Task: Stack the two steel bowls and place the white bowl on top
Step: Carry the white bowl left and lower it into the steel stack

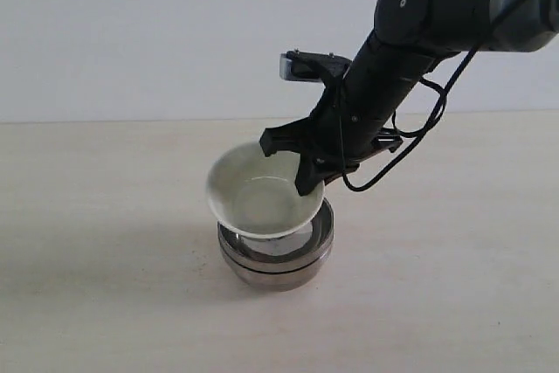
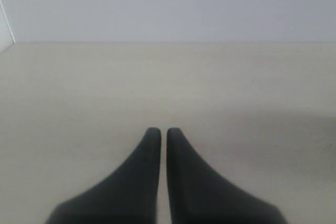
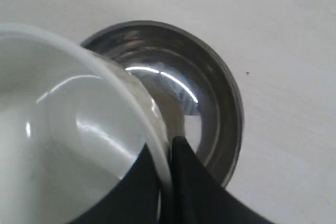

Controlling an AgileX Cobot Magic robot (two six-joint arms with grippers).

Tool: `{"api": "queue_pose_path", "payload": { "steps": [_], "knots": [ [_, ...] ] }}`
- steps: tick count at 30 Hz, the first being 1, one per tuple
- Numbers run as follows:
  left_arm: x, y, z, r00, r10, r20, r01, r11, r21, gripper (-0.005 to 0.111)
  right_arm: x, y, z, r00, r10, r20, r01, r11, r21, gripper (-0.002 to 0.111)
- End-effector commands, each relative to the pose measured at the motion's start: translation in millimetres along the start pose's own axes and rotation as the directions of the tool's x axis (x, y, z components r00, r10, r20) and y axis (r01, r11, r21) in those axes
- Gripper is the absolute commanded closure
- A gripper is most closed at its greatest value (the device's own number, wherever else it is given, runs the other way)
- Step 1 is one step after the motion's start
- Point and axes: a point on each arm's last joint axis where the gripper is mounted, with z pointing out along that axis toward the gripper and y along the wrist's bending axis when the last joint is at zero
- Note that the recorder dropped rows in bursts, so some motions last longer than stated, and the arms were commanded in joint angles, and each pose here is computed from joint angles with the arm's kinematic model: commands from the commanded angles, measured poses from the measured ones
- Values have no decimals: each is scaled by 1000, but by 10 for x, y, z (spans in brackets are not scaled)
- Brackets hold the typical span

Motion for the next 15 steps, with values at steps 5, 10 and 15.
{"api": "queue_pose_path", "payload": {
  "steps": [5,10,15],
  "knots": [
    [11,-2,1,1000,-7,0,7,1000,0,103,-19,-110,266,999,33,-18,-32,999,29,108],
    [11,-2,1,1000,-7,0,7,1000,0,103,-13,-153,387,999,39,-29,-38,999,35,108],
    [11,-2,1,1000,-7,0,7,1000,0,103,-31,-162,387,1000,28,-9,-28,999,44,108]
  ]
}}
